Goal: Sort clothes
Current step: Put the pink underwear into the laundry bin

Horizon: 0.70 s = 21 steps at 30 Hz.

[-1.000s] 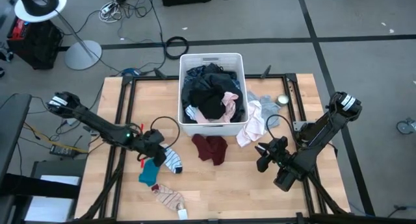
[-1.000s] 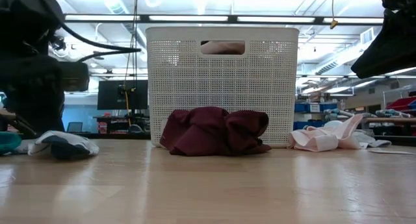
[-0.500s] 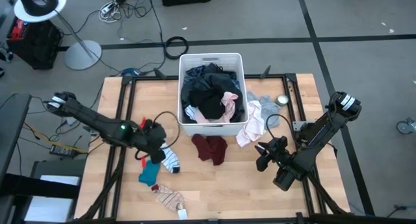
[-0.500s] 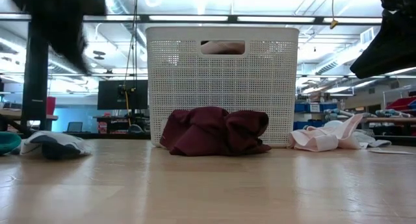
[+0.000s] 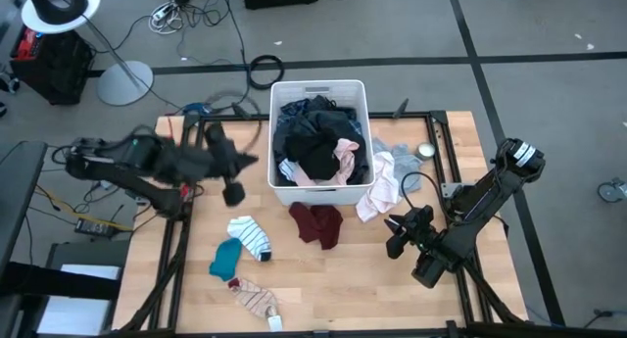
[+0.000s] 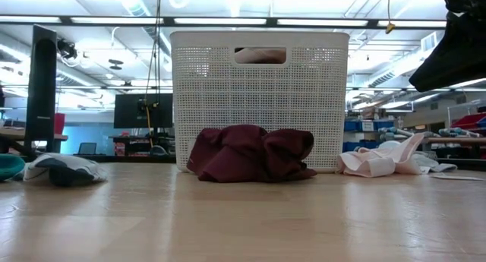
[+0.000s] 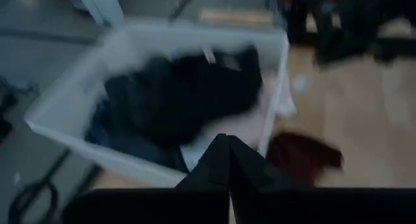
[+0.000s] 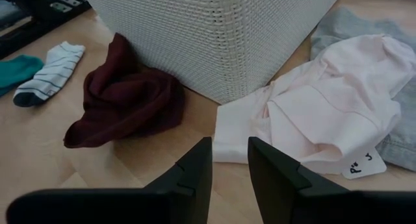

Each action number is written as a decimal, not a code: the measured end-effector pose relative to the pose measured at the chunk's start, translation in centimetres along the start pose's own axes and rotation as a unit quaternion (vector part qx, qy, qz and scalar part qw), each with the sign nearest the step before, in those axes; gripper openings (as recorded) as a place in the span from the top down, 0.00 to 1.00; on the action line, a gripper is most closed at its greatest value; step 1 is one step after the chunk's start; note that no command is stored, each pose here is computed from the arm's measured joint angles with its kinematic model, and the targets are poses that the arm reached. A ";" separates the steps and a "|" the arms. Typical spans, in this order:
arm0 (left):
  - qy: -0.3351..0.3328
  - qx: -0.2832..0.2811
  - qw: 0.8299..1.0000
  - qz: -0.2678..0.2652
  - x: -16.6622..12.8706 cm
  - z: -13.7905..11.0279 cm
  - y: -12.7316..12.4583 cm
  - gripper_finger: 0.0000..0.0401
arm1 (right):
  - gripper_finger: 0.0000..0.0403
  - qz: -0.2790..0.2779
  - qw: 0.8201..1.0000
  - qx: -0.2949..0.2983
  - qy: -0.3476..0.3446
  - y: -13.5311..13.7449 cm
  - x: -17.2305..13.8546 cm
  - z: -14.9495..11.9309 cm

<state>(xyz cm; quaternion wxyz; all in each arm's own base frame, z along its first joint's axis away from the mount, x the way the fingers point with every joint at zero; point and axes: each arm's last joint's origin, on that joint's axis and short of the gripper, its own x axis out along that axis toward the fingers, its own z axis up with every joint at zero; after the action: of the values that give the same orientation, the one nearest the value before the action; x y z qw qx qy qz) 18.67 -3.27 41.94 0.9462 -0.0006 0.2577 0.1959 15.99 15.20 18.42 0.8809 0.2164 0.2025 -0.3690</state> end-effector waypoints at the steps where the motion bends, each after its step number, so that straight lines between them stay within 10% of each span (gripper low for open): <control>1: -0.014 0.001 1.000 0.003 -0.1 0.8 0.6 1.00 | 0.75 0.000 1.000 0.000 0.000 0.0 0.0 0.0; 8: -0.032 -0.003 0.999 -0.030 3.5 4.1 3.6 1.00 | 0.76 -0.004 1.000 -0.003 -0.001 -0.1 0.1 0.1; 21: 0.114 -0.031 0.990 -0.079 21.5 1.7 7.2 1.00 | 0.77 -0.016 1.000 -0.010 -0.004 -0.1 0.5 0.4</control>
<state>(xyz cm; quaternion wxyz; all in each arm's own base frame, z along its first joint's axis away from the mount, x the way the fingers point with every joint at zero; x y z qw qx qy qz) 33.84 11.52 33.59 0.9227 -0.0727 0.3566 0.1275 16.28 14.65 18.43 0.8778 0.2030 0.2055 -0.3820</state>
